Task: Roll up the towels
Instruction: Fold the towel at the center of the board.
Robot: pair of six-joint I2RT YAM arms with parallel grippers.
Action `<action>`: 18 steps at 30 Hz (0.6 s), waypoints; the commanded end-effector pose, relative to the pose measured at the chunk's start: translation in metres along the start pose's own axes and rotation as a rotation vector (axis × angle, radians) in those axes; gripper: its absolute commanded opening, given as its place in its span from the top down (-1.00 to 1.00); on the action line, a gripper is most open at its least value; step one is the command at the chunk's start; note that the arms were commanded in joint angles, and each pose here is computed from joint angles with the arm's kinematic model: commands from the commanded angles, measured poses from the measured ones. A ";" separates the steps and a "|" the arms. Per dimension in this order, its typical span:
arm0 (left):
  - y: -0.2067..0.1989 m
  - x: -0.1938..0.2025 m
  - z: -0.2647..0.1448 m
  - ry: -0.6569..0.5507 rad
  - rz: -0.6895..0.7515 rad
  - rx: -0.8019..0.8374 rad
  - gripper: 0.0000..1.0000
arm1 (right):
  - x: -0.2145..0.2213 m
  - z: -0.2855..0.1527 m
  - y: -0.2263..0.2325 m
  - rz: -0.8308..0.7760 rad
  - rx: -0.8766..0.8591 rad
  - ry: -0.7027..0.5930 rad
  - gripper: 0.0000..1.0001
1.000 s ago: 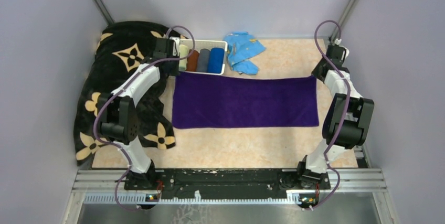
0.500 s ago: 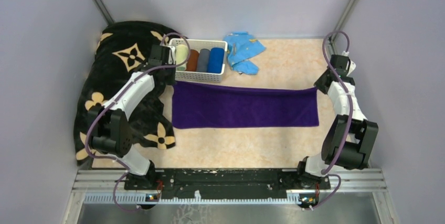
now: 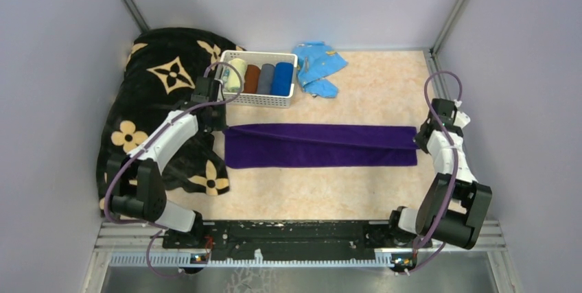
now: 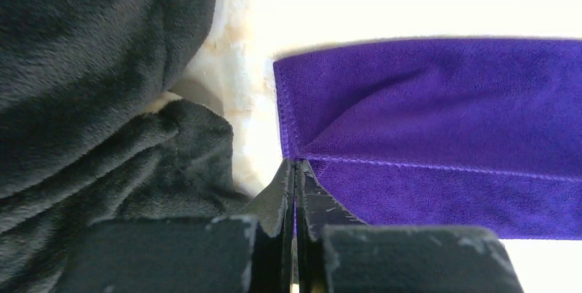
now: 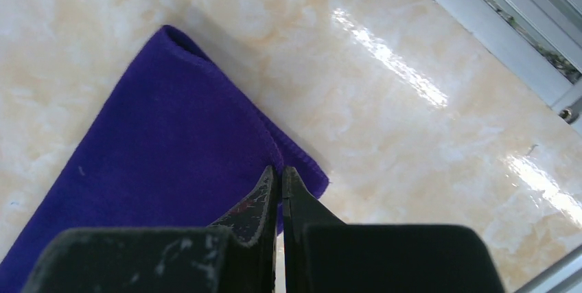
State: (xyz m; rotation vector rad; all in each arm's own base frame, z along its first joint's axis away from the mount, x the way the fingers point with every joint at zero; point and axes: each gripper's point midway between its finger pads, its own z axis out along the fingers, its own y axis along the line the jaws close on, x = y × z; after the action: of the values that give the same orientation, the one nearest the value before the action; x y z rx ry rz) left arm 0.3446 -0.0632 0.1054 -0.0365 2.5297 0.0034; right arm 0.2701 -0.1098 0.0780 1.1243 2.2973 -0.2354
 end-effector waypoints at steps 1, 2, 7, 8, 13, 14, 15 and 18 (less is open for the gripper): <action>0.000 0.019 0.001 0.050 -0.055 0.009 1.00 | -0.014 0.003 -0.019 0.073 0.068 -0.059 1.00; -0.001 0.025 0.002 0.065 -0.066 0.017 1.00 | -0.012 0.006 -0.022 0.081 0.081 -0.046 1.00; -0.004 0.057 0.005 0.134 -0.119 0.031 1.00 | -0.004 0.018 -0.035 0.153 0.098 0.000 1.00; -0.002 0.061 0.006 0.145 -0.126 0.023 1.00 | -0.001 0.021 -0.036 0.162 0.095 0.008 1.00; -0.003 0.083 0.007 0.207 -0.163 0.022 1.00 | 0.014 0.031 -0.036 0.157 0.090 0.065 1.00; -0.005 0.086 0.007 0.215 -0.173 0.030 1.00 | 0.015 0.032 -0.035 0.156 0.088 0.072 1.00; -0.006 0.087 0.006 0.216 -0.181 0.038 1.00 | 0.015 0.032 -0.034 0.155 0.085 0.076 1.00; -0.008 0.087 0.003 0.195 -0.190 0.056 1.00 | 0.009 0.031 -0.032 0.162 0.077 0.057 1.00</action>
State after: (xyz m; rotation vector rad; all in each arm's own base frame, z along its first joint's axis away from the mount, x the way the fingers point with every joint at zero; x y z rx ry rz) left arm 0.2786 -0.0700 0.0441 -0.2189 2.7404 -0.0910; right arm 0.2394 -0.1258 0.0340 1.3643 2.3332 -0.2489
